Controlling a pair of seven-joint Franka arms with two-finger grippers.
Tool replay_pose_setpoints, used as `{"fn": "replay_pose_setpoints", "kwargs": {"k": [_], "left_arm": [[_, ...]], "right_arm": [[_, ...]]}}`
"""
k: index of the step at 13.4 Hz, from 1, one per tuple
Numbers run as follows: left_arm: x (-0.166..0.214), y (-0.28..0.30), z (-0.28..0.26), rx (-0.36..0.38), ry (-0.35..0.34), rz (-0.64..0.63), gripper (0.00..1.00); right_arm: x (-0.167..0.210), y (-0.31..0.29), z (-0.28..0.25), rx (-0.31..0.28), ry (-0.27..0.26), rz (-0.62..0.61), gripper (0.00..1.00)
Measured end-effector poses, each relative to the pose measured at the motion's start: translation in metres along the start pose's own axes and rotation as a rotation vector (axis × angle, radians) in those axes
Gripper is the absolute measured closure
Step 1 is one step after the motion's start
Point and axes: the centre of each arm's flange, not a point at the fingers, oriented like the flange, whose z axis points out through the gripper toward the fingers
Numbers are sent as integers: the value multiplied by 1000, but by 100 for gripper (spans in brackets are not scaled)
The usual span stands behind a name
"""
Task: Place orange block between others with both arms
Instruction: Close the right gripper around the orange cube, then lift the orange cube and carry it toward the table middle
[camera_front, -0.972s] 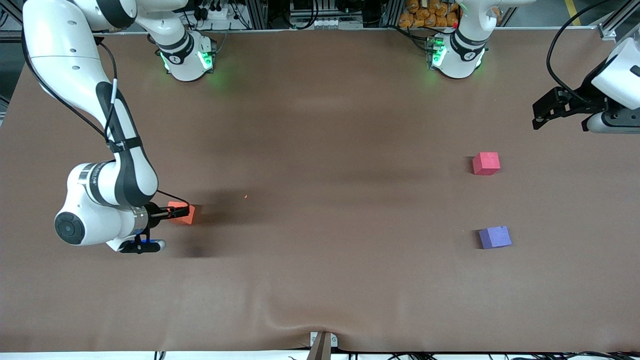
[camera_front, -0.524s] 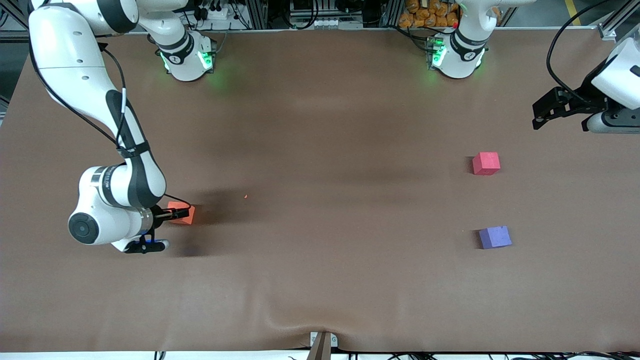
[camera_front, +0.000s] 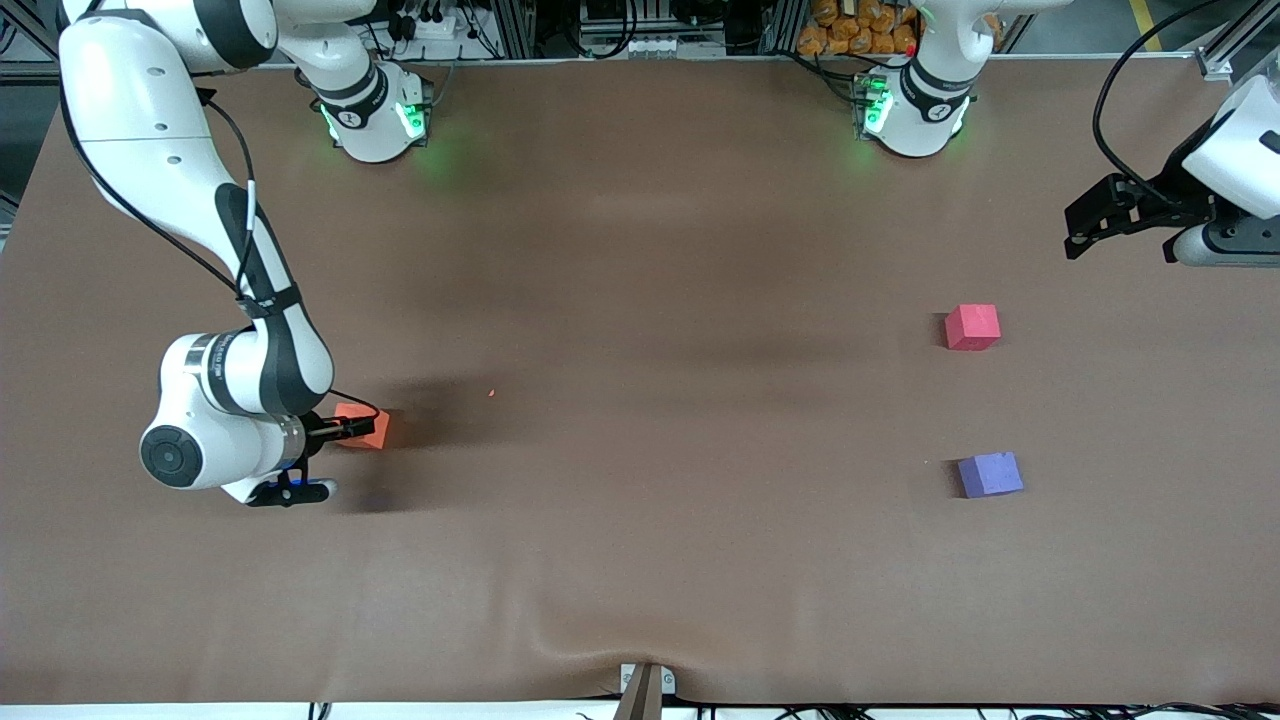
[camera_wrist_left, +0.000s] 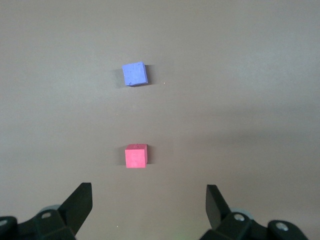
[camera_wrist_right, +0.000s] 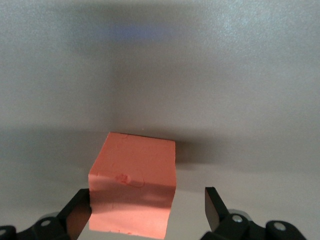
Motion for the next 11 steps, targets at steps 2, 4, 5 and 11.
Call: {"fn": "replay_pose_setpoints", "kwargs": {"k": [2,4,5,11], "left_arm": [[0,0,0,0,0,0,0],[0,0,0,0,0,0,0],[0,0,0,0,0,0,0],[0,0,0,0,0,0,0]], "right_arm": [[1,0,1,-1,6,1,0],[2,1,4,-2,17,1,0],[3,1,6,-2,21,2,0],[6,2,11,-3,24,3,37]]}}
